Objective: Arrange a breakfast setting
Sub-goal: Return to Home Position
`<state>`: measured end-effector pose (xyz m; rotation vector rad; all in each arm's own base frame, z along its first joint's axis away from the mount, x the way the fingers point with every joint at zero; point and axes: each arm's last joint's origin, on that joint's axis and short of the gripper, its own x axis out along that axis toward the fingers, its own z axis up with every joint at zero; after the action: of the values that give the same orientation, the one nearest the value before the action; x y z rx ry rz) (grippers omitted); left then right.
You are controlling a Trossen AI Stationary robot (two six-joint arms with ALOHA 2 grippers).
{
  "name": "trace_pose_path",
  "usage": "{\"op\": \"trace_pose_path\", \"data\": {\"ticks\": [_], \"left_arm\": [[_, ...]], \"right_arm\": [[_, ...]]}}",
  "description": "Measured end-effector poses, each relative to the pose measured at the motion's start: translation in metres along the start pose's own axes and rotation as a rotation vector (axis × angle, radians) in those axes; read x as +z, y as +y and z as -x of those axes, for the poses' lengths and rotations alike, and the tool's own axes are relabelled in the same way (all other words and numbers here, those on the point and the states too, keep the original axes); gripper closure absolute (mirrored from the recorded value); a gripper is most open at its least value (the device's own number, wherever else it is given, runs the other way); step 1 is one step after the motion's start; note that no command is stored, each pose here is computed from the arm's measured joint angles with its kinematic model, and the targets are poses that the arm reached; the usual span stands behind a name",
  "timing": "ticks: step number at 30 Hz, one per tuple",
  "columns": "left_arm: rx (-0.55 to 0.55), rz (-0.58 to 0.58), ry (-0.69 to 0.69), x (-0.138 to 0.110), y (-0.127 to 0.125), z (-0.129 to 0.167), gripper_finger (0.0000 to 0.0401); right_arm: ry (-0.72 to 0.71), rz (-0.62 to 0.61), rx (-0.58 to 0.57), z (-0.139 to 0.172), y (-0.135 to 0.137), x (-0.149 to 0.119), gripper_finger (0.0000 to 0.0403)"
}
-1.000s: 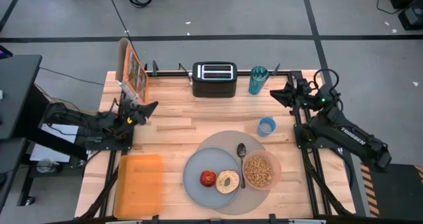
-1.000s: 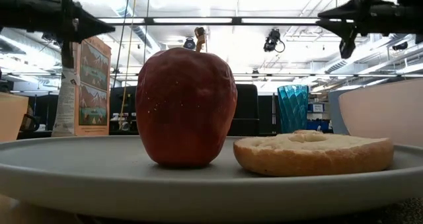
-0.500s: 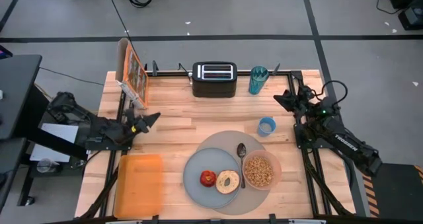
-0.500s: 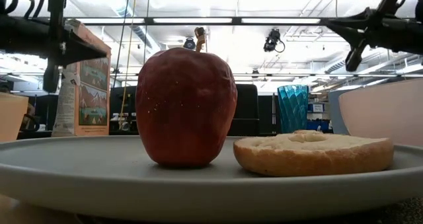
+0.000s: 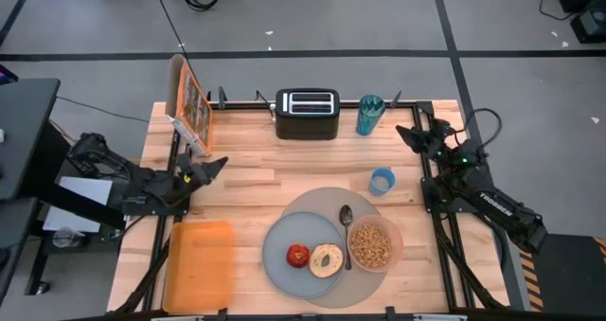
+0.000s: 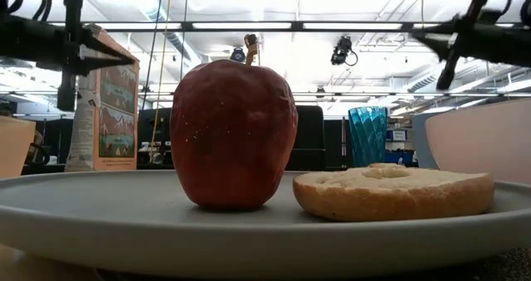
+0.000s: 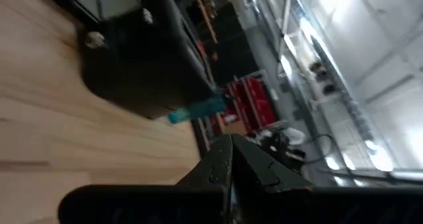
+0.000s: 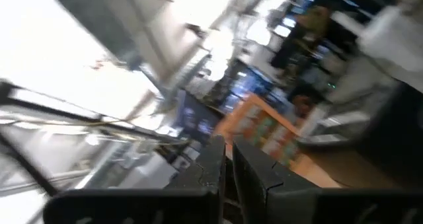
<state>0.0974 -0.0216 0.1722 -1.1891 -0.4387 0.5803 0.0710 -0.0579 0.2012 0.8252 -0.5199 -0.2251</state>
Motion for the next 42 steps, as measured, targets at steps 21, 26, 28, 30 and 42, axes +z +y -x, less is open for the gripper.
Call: {"op": "trace_pose_path", "data": {"ticks": [21, 26, 28, 30, 42], "left_arm": [[-0.039, -0.274, -0.161, 0.028, -0.051, 0.003, 0.0297], [-0.055, -0.262, -0.123, 0.026, -0.051, 0.006, 0.03], [-0.056, -0.252, -0.118, 0.026, -0.052, 0.007, 0.03], [-0.052, -0.257, -0.123, 0.026, -0.051, 0.007, 0.03], [0.032, -0.978, -0.078, 0.016, -0.036, 0.005, 0.03]], "right_arm": [[0.056, 0.079, 0.155, 0.0, 0.011, 0.002, 0.0316], [0.014, 0.022, 0.167, 0.0, 0.014, 0.005, 0.0323], [-0.02, 0.013, 0.205, 0.001, 0.018, 0.007, 0.0324], [-0.048, 0.066, 0.243, 0.002, 0.022, 0.009, 0.0324], [-0.078, 0.672, 0.22, 0.001, 0.02, 0.007, 0.0324]]}}
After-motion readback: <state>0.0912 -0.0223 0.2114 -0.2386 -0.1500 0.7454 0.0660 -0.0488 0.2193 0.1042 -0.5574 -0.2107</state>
